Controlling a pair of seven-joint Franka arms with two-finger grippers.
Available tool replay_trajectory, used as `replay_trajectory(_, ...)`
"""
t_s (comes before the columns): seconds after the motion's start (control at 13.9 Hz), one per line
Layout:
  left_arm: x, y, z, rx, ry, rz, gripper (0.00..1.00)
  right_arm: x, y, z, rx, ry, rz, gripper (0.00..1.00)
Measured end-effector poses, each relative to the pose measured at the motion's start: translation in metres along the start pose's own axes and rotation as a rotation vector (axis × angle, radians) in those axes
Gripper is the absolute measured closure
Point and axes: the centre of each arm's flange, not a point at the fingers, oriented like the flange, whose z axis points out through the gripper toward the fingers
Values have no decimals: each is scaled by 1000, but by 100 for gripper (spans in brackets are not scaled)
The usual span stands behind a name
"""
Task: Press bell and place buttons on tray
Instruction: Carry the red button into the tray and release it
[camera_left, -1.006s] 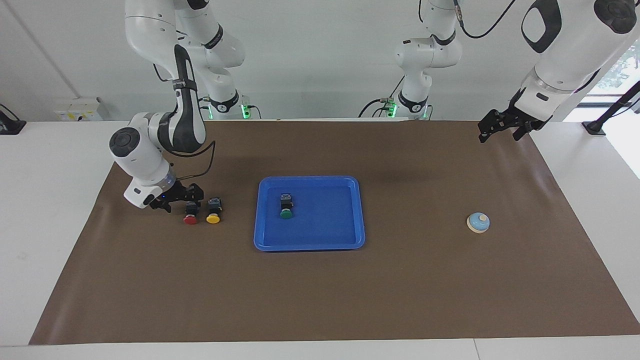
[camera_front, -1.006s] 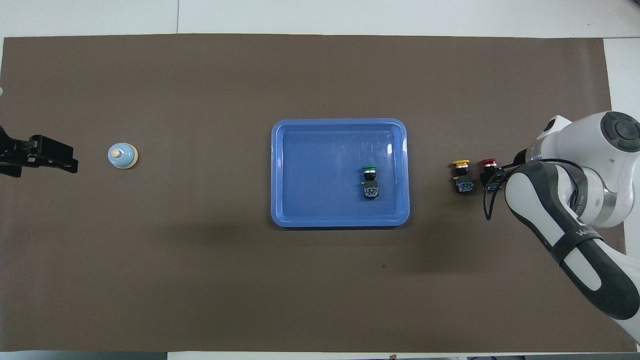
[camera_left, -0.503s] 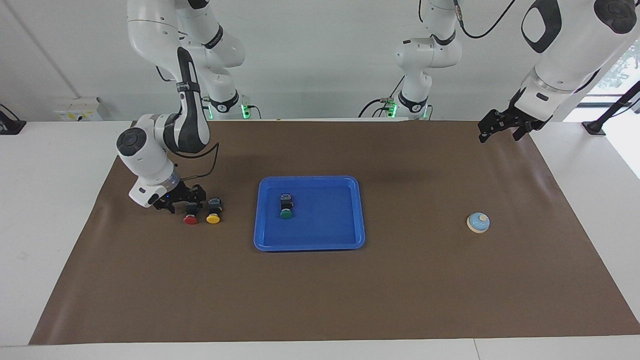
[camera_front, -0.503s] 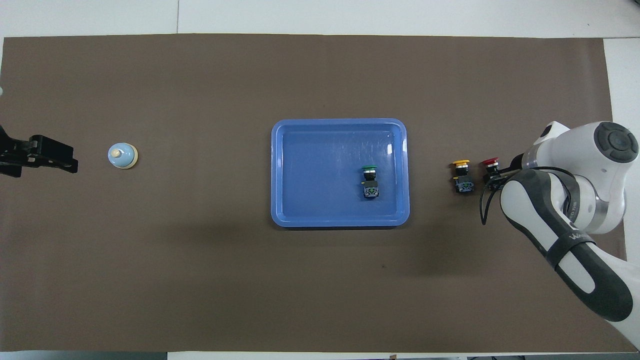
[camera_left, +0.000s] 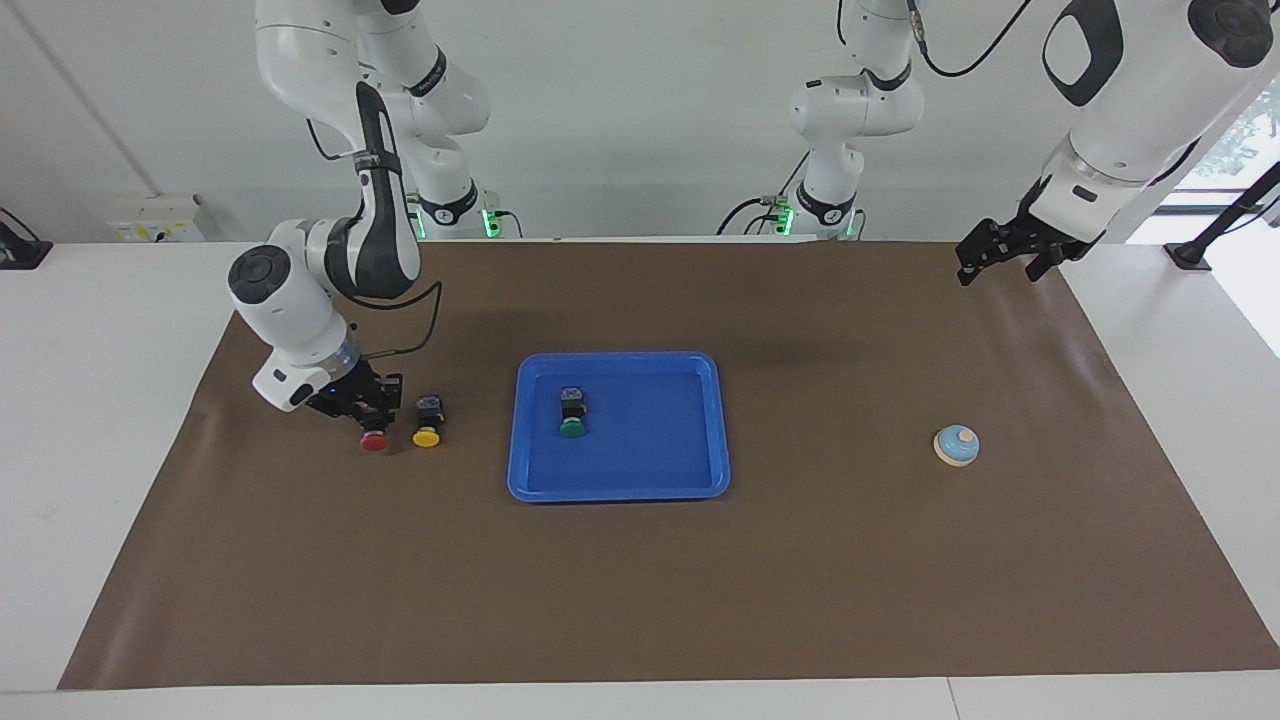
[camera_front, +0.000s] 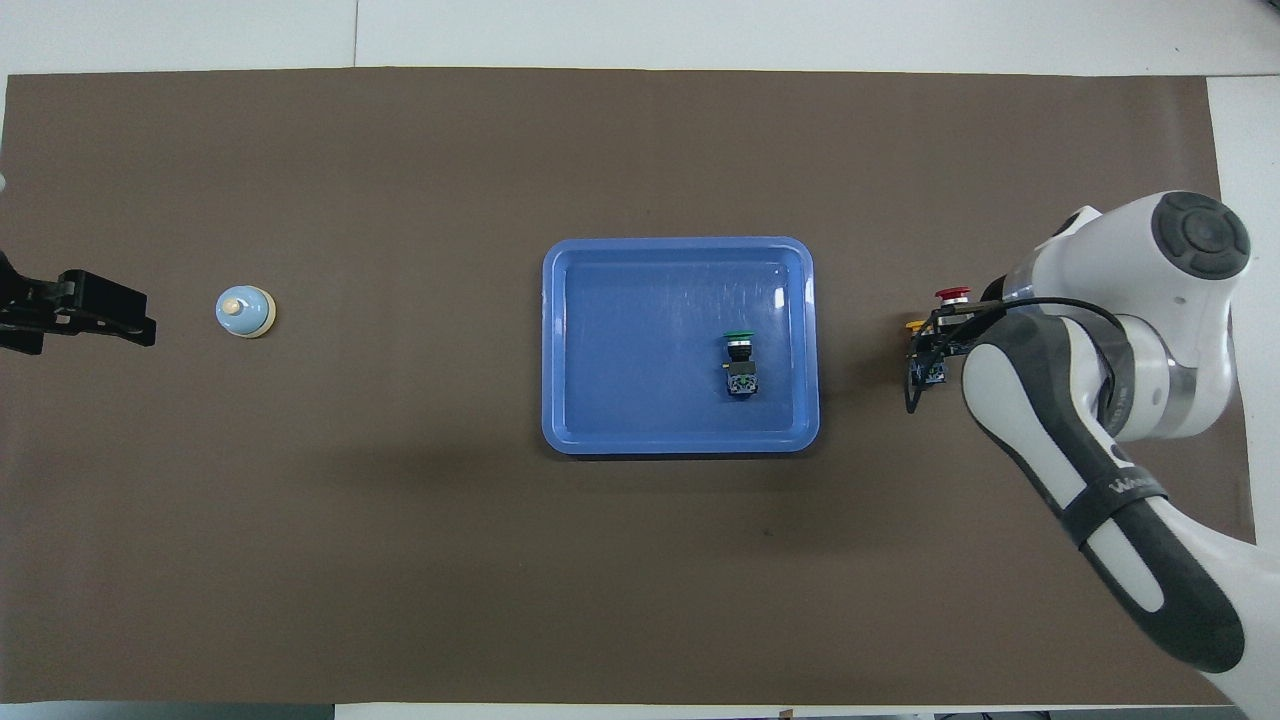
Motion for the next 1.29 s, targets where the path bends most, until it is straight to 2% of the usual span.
replay_trajectory(0.29,0,0,0,0,0,0,0,-30,-144,-4,-1,11,149,59)
replay_trajectory(0.72,0,0,0,0,0,0,0,-57,-248,6,45,62,220,59)
replay_trajectory(0.86,0,0,0,0,0,0,0,-57,-270,15,44,57,215,59)
replay_trajectory(1.08,0,0,0,0,0,0,0,-50,-270,22,38,54,201,59)
replay_trajectory(1.29,0,0,0,0,0,0,0,-44,-266,32,40,66,117,59)
